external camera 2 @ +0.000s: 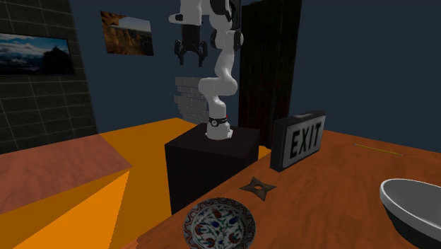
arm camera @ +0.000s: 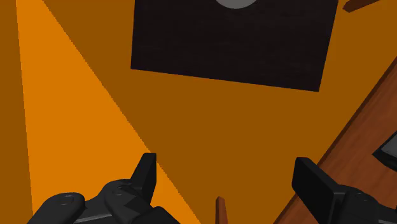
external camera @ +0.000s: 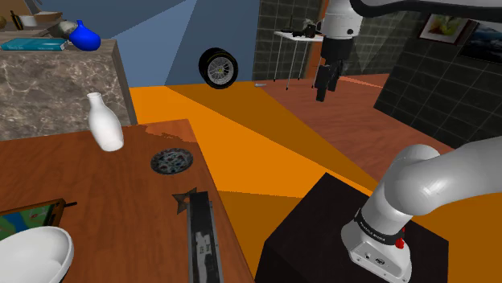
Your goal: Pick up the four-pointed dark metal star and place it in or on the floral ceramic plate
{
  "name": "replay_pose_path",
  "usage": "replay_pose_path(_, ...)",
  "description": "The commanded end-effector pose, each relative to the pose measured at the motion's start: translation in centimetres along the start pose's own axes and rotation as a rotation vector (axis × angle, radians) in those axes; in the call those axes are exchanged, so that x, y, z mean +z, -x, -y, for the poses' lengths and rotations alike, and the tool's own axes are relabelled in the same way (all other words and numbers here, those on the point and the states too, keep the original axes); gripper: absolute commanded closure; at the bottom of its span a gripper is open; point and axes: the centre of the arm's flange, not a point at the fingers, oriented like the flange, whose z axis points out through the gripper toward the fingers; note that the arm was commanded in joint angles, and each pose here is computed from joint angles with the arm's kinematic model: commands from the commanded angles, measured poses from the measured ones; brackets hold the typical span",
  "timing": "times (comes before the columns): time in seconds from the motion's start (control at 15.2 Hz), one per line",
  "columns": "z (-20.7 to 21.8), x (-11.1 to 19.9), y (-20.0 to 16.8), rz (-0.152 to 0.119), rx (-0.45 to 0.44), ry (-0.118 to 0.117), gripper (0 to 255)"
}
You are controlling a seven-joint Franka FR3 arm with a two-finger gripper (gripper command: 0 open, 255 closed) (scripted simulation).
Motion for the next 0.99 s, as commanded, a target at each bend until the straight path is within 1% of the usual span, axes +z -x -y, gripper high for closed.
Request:
replay_pose_path(0.0,0.0,0.0,0.0,0.0,0.0,0.0,0)
replay_pose_path(0.92,12.8,10.4,-7.1,-0.02,0.135,-0.034,0)
